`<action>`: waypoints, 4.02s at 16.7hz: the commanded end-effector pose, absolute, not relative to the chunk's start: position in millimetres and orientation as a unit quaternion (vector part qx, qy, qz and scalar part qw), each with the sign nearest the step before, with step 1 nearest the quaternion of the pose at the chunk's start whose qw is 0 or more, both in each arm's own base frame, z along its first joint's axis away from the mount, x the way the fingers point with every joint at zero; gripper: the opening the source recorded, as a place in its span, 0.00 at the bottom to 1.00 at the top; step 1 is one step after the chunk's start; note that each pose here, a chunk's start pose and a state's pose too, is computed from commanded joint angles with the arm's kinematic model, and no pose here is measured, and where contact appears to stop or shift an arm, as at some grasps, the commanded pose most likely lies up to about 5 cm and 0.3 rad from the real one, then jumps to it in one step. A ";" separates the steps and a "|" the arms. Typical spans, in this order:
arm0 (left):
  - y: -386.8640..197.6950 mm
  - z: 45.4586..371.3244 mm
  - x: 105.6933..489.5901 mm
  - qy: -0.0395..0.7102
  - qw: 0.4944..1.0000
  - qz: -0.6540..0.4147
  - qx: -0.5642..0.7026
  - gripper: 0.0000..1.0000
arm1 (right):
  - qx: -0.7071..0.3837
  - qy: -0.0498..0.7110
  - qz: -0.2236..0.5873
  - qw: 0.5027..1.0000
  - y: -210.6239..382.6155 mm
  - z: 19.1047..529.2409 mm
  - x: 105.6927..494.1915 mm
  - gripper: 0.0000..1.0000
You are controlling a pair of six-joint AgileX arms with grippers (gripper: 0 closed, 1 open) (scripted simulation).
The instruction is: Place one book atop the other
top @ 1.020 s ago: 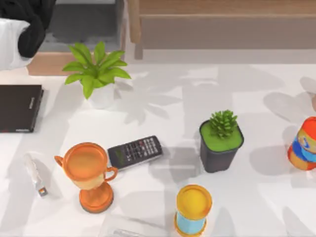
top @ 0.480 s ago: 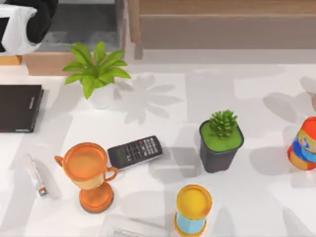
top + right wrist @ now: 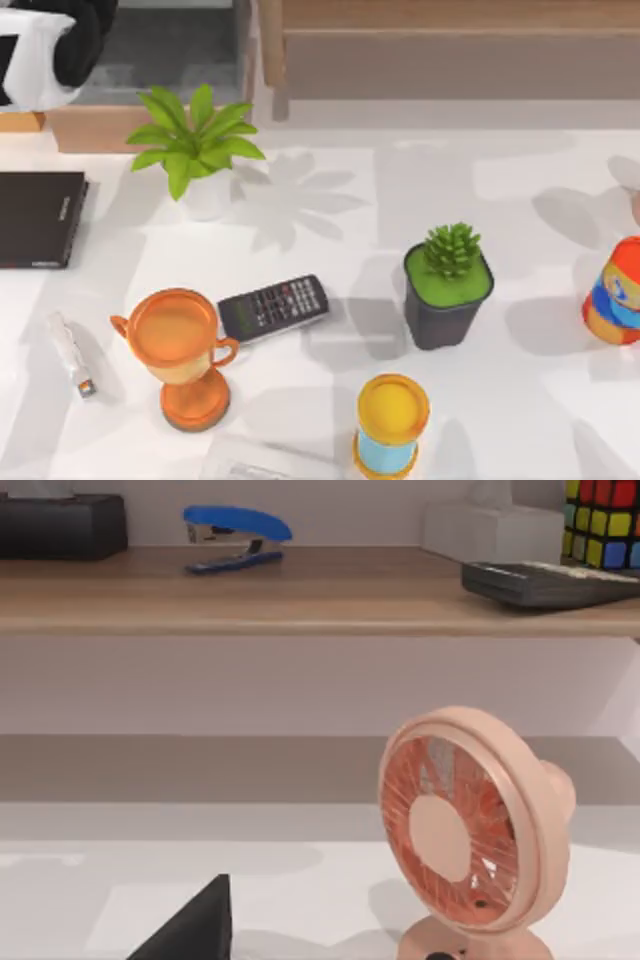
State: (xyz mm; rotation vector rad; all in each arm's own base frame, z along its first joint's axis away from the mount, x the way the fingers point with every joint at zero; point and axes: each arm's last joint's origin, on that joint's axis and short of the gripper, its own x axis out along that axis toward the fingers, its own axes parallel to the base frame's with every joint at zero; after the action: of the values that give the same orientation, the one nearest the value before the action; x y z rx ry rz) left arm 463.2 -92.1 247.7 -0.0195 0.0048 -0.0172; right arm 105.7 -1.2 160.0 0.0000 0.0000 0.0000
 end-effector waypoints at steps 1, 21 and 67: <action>-92.1 247.7 463.2 0.002 1.000 -0.009 -0.010 0.47 | 0.000 0.000 0.000 1.000 -1.2 160.0 105.7 1.00; -93.0 255.1 456.2 0.002 1.000 -0.010 -0.009 0.00 | 0.000 0.000 0.000 1.000 -1.2 160.0 105.7 1.00; 81.0 115.1 287.4 0.170 0.682 -0.195 0.684 0.00 | 0.000 0.000 0.000 1.000 -1.2 160.0 105.7 1.00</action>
State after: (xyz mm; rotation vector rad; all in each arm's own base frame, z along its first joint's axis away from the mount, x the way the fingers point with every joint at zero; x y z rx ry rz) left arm 287.4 81.0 115.1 1.5349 0.3821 -0.4386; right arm 105.7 -1.2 160.0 0.0000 0.0000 0.0000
